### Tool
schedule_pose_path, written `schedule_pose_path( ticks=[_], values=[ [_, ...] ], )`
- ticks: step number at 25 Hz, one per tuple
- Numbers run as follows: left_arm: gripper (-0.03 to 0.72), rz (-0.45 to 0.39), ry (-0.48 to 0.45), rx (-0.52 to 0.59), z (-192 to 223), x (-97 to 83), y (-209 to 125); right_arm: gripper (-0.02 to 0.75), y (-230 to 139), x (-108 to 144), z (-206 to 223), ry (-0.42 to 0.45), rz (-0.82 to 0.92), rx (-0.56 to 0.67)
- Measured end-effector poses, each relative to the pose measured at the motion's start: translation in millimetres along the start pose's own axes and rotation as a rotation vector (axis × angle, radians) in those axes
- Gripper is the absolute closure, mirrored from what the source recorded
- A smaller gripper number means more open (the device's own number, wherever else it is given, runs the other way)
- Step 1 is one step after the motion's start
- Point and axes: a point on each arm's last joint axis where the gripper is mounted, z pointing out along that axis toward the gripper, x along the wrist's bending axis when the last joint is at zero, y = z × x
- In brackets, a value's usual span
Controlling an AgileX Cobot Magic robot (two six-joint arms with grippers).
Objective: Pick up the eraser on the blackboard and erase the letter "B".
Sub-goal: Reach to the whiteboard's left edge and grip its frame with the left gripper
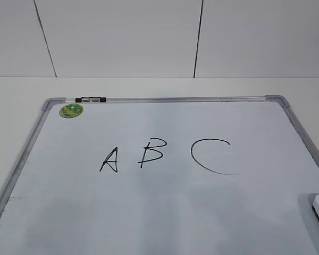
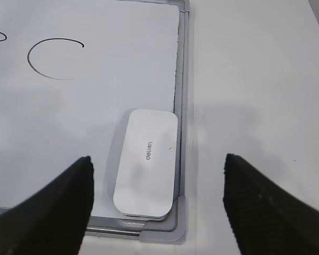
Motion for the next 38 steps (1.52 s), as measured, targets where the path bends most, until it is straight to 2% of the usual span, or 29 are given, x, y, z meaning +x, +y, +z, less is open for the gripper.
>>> schedule_pose_path(
  ticks=[38],
  values=[
    [0.182,-0.002,0.000,0.000,0.0,0.0,0.0,0.144,0.0,0.0,0.0,0.000,0.000,0.000]
  ],
)
